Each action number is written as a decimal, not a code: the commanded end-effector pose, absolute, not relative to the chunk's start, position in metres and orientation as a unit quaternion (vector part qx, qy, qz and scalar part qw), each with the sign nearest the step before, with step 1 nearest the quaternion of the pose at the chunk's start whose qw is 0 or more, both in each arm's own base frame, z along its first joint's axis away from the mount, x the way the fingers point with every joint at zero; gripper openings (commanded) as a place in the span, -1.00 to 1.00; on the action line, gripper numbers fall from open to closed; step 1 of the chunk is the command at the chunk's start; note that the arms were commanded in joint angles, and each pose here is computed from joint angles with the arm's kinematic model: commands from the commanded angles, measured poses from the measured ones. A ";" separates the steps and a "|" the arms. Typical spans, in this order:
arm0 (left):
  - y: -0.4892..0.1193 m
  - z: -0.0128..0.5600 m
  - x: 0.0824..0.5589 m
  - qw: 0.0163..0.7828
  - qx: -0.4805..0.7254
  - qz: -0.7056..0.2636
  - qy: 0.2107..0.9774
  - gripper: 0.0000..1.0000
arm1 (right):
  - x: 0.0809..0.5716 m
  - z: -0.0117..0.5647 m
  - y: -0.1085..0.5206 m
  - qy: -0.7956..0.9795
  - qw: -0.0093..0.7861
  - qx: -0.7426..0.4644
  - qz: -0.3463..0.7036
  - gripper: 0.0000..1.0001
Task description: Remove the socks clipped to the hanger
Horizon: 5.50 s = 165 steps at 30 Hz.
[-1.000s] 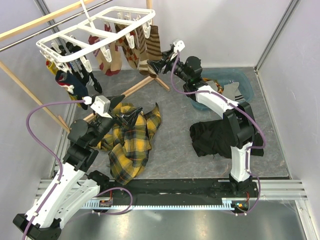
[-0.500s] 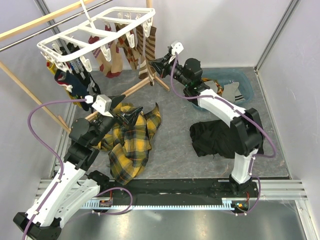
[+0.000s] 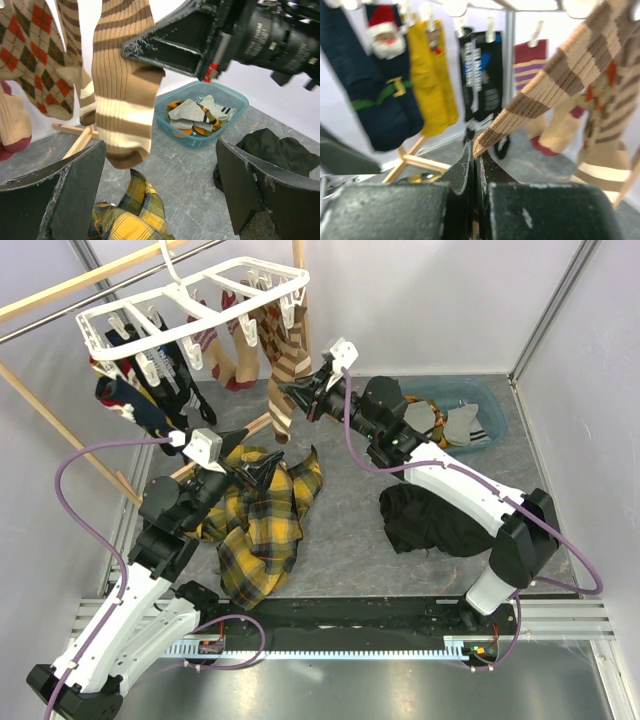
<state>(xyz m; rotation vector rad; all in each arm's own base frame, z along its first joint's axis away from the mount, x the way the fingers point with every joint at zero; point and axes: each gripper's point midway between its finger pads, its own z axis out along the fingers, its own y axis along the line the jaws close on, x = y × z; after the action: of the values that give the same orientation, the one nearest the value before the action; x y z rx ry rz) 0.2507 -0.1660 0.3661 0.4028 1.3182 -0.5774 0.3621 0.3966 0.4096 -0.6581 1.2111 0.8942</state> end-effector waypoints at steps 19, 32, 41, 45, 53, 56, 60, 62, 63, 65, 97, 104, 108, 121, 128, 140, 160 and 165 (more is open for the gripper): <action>-0.160 0.355 0.280 0.741 0.174 -0.205 0.616 0.91 | 0.287 0.444 0.433 0.538 0.661 -0.257 0.455 -1.00; -0.172 0.349 0.294 0.733 0.186 -0.210 0.620 -0.26 | 0.286 0.446 0.433 0.564 0.644 -0.210 0.472 -1.00; -0.175 0.356 0.277 0.728 0.182 -0.248 0.613 -0.97 | 0.295 0.455 0.420 0.592 0.645 -0.171 0.451 -0.22; -0.175 0.358 0.267 0.726 0.189 -0.258 0.608 -0.96 | 0.304 0.470 0.398 0.609 0.659 -0.130 0.421 0.02; -0.180 0.359 0.261 0.721 0.203 -0.270 0.604 -0.96 | 0.324 0.508 0.357 0.625 0.698 -0.055 0.345 0.30; -0.180 0.358 0.260 0.721 0.205 -0.272 0.604 -0.96 | 0.329 0.516 0.348 0.625 0.710 -0.047 0.321 0.34; -0.182 0.358 0.259 0.719 0.211 -0.274 0.603 -0.96 | 0.342 0.530 0.340 0.621 0.718 -0.033 0.313 0.37; -0.182 0.358 0.258 0.719 0.211 -0.274 0.603 -0.96 | 0.349 0.538 0.339 0.617 0.720 -0.029 0.316 0.38; -0.182 0.358 0.258 0.718 0.211 -0.275 0.603 -0.96 | 0.352 0.539 0.340 0.617 0.720 -0.028 0.317 0.39; -0.184 0.358 0.257 0.717 0.215 -0.279 0.602 -0.97 | 0.359 0.544 0.339 0.614 0.723 -0.022 0.315 0.40; -0.186 0.363 0.250 0.717 0.220 -0.293 0.593 -0.96 | 0.403 0.557 0.372 0.582 0.738 0.024 0.339 -0.18; -0.185 0.364 0.250 0.720 0.218 -0.290 0.591 -0.97 | 0.403 0.552 0.369 0.587 0.736 0.029 0.335 -1.00; -0.185 0.363 0.251 0.719 0.218 -0.289 0.592 -0.97 | 0.402 0.548 0.367 0.592 0.734 0.027 0.331 -1.00; -0.192 0.362 0.246 0.711 0.235 -0.299 0.591 -0.96 | 0.333 0.501 0.320 0.581 0.740 -0.070 0.332 0.43; -0.212 0.364 0.227 0.686 0.288 -0.343 0.573 -0.96 | 0.243 0.425 0.305 0.522 0.724 -0.285 0.349 0.56; -0.241 0.362 0.195 0.623 0.364 -0.426 0.546 -0.97 | 0.194 0.353 0.336 0.487 0.638 -0.424 0.420 0.68; -0.242 0.364 0.190 0.619 0.366 -0.434 0.542 -0.92 | 0.235 0.316 0.377 0.495 0.639 -0.422 0.410 -0.79; -0.237 0.364 0.198 0.629 0.348 -0.421 0.553 -0.15 | 0.256 0.316 0.362 0.537 0.660 -0.359 0.383 -1.00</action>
<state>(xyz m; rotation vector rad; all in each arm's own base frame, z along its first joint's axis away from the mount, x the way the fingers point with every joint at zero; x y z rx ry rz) 0.1977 -0.2406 0.3420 0.8376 1.3077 -0.9790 0.2404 0.3739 0.2907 -0.9677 1.2333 0.9117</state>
